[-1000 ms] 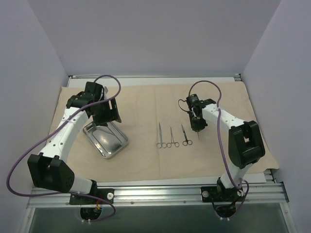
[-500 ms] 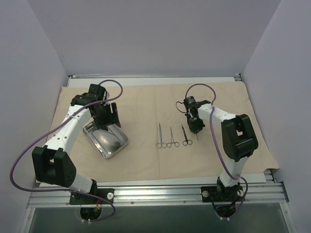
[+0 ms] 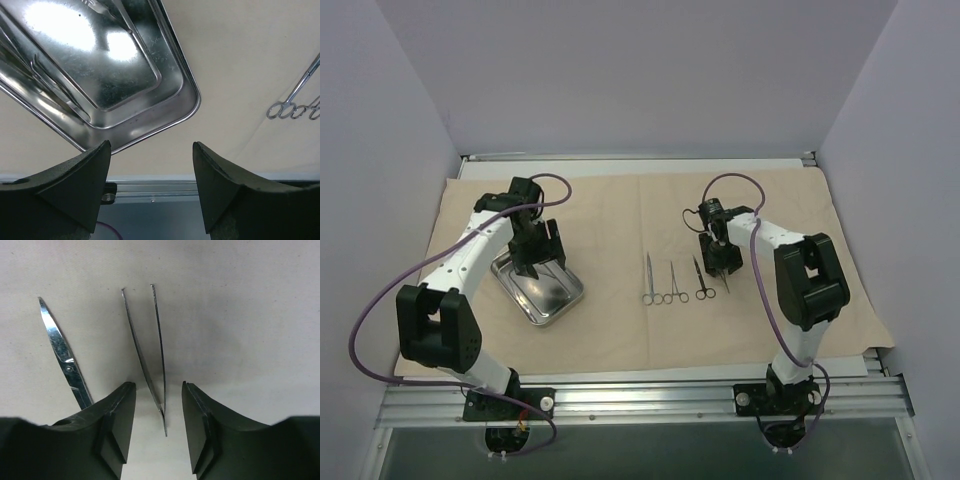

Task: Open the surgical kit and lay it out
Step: Place the medical item in the surgical kit, then adjust the container in the surgical kit.

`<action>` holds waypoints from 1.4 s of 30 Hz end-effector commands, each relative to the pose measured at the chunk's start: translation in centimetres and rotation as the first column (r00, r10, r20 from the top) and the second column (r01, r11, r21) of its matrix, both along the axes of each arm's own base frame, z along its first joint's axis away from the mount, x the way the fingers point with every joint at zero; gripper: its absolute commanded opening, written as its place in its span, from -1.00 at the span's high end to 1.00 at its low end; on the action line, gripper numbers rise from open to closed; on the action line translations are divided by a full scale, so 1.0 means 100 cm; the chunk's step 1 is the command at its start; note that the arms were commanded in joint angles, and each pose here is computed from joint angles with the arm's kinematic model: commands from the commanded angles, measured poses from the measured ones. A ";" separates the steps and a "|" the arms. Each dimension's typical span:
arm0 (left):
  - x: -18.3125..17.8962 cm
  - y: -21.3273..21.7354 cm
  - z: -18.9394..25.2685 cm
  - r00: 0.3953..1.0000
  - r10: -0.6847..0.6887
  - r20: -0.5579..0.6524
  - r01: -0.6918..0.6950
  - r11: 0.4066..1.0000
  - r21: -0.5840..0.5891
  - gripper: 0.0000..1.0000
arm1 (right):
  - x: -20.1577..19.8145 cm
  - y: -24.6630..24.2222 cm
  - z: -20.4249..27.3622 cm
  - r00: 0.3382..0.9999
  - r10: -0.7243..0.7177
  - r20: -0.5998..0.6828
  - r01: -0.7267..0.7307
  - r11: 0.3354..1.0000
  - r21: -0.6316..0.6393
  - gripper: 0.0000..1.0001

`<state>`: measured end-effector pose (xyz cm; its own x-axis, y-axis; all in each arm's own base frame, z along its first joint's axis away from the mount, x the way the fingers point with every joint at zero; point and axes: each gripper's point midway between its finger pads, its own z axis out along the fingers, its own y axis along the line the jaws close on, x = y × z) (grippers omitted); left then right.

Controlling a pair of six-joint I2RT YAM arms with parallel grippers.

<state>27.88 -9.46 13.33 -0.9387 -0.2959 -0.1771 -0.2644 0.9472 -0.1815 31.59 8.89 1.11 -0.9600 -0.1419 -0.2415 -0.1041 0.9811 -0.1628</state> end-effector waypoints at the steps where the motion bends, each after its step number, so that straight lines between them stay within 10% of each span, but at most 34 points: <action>1: -0.008 0.008 -0.007 0.995 0.076 -0.058 -0.073 0.997 0.037 -0.51 | 0.000 0.004 0.011 0.999 -0.025 -0.027 0.025 1.000 0.012 0.14; 12: -0.036 0.034 -0.022 0.957 0.233 -0.172 -0.202 0.963 0.177 -1.00 | 0.020 0.034 0.076 0.997 -0.021 0.078 0.008 0.987 0.159 -0.44; 15: -0.050 0.053 -0.019 0.945 0.262 -0.195 -0.214 0.948 0.236 -0.62 | 0.023 0.044 0.086 0.995 -0.008 0.095 -0.011 0.980 0.201 -0.45; 28: -0.069 0.064 -0.064 0.888 0.288 -0.359 -0.188 0.939 0.288 -0.50 | 0.025 0.045 0.099 0.992 0.007 0.127 -0.035 0.975 0.221 -0.46; 42: -0.033 0.073 -0.053 0.904 0.239 -0.353 -0.131 0.944 0.303 0.95 | 0.025 0.044 0.105 0.990 0.008 0.140 -0.039 0.974 0.223 -0.46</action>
<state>22.88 -3.02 5.51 -0.8587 -0.4858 0.1634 -0.4495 0.8669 0.2154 34.71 13.73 9.88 -0.9208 -0.0894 -0.3797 -0.1162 0.9921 0.0480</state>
